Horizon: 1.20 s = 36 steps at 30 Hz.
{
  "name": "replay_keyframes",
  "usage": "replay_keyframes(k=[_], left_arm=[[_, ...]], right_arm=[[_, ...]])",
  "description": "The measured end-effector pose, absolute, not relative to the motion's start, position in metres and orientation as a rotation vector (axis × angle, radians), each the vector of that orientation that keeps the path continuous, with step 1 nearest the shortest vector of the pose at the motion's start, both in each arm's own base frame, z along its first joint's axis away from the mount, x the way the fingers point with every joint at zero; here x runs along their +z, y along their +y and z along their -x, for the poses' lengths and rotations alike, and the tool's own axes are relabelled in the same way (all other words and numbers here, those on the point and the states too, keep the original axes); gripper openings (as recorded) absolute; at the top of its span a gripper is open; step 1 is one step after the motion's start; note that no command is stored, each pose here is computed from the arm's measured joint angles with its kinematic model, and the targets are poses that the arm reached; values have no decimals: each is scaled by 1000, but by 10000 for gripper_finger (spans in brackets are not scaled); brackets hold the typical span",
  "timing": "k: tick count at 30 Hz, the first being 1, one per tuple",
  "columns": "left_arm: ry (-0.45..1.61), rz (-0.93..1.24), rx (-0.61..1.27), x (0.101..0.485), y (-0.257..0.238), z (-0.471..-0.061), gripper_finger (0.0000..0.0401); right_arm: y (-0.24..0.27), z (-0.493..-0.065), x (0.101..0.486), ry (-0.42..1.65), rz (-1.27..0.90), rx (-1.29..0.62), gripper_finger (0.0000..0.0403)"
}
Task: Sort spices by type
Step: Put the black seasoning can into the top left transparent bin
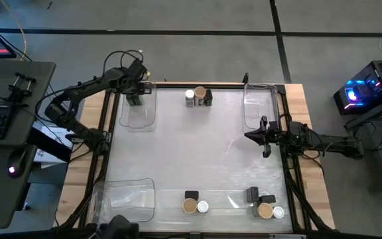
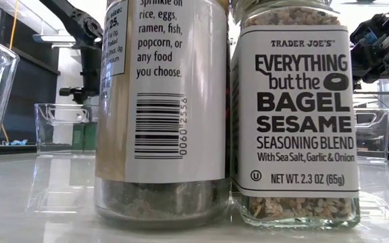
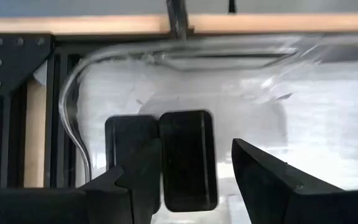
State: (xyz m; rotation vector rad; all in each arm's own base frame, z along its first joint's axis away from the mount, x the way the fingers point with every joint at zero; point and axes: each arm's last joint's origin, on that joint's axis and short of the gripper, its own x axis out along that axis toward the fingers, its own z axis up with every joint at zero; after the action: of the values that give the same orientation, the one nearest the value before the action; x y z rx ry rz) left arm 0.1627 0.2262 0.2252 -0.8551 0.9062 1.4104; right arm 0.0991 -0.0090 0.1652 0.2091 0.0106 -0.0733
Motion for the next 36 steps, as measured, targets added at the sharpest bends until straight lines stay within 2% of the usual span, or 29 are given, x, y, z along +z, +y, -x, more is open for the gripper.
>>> replay_keyframes(k=[8,11,14,18,20,30,36], left_arm=[[777,881,1381,243,222,-161,183],[782,917,1336,240,221,-166,169],[806,924,1312,233,219,-175,131],[811,918,1307,225,218,-186,39],[785,915,1305,224,220,-189,11],[918,913,1366,207,226,-182,1],[908,910,1373,206,228,-182,0]], right_arm=[[-9,-99,165,10,-209,-73,0],[-9,-99,165,10,-209,-74,0],[-9,-99,165,10,-209,-73,0],[-9,-99,165,10,-209,-73,0],[-9,-99,165,10,-209,-73,0],[-9,-99,165,10,-209,-74,0],[-9,-99,165,10,-209,-74,0]])
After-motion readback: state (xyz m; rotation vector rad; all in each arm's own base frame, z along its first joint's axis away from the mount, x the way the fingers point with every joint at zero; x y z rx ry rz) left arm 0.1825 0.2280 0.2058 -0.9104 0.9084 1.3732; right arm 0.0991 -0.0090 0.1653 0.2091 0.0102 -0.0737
